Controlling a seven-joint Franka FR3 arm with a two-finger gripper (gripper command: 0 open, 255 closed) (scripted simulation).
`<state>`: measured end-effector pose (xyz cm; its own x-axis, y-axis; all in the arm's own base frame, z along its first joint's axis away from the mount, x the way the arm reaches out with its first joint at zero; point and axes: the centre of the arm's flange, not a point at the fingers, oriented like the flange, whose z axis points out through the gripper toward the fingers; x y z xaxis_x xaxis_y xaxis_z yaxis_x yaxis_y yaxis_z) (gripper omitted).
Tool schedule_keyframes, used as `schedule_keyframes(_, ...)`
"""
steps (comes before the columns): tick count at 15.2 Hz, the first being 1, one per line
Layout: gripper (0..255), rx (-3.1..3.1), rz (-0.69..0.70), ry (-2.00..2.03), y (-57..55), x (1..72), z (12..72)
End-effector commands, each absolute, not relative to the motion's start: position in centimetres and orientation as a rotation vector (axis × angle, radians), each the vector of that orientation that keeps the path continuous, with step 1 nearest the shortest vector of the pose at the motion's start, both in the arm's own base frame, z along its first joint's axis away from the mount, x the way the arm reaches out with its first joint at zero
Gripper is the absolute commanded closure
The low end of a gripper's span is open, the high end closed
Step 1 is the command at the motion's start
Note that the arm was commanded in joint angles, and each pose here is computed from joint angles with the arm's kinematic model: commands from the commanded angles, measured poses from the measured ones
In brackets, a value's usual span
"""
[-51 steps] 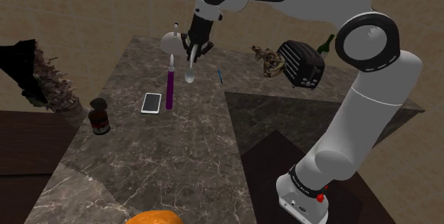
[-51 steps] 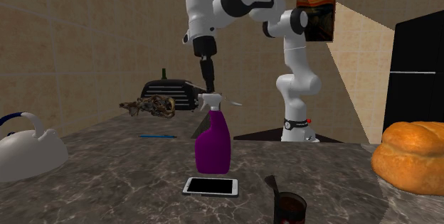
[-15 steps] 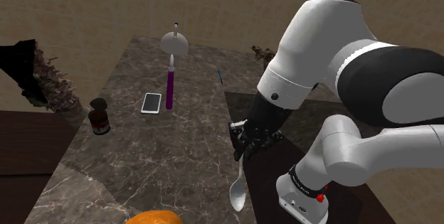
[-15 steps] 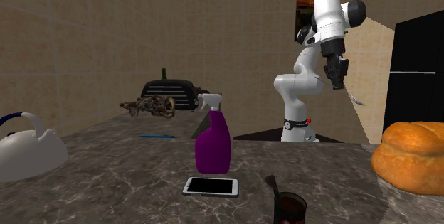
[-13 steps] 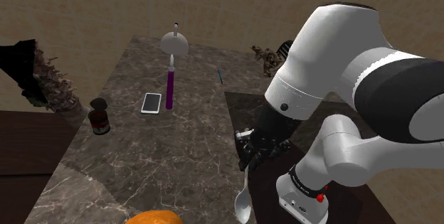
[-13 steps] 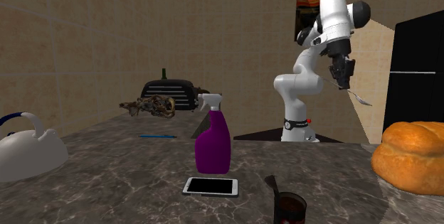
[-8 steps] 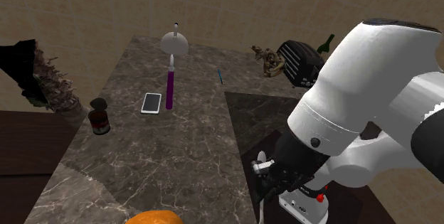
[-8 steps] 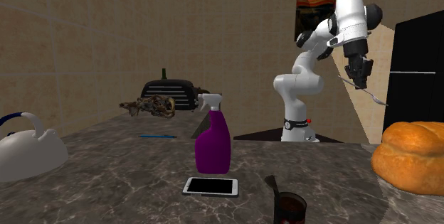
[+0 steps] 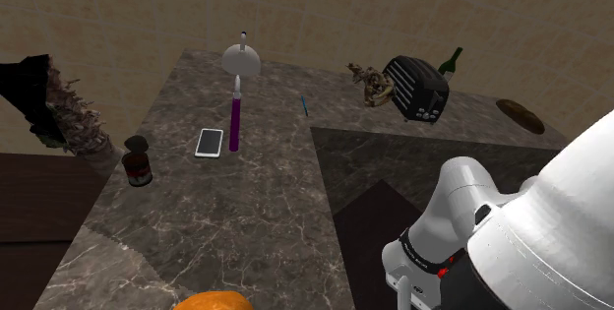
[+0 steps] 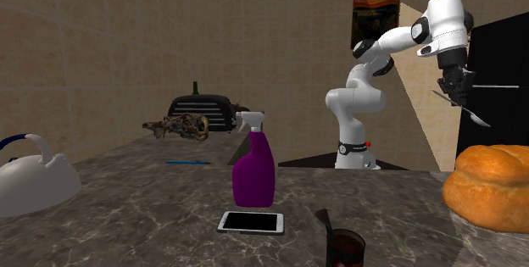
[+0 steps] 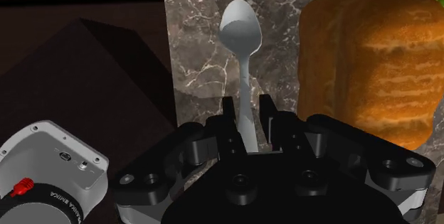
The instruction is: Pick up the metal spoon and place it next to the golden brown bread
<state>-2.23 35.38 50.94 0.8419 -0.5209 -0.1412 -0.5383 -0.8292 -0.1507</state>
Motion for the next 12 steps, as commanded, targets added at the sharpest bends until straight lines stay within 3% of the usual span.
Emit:
schedule_keyframes(1,255,-2.836,0.140,0.825,36.2,-4.8,51.0)
schedule_keyframes(7,255,-2.836,0.140,0.825,38.7,-11.9,51.0)
schedule_keyframes(12,255,-2.836,0.140,0.825,38.7,-11.9,48.4)
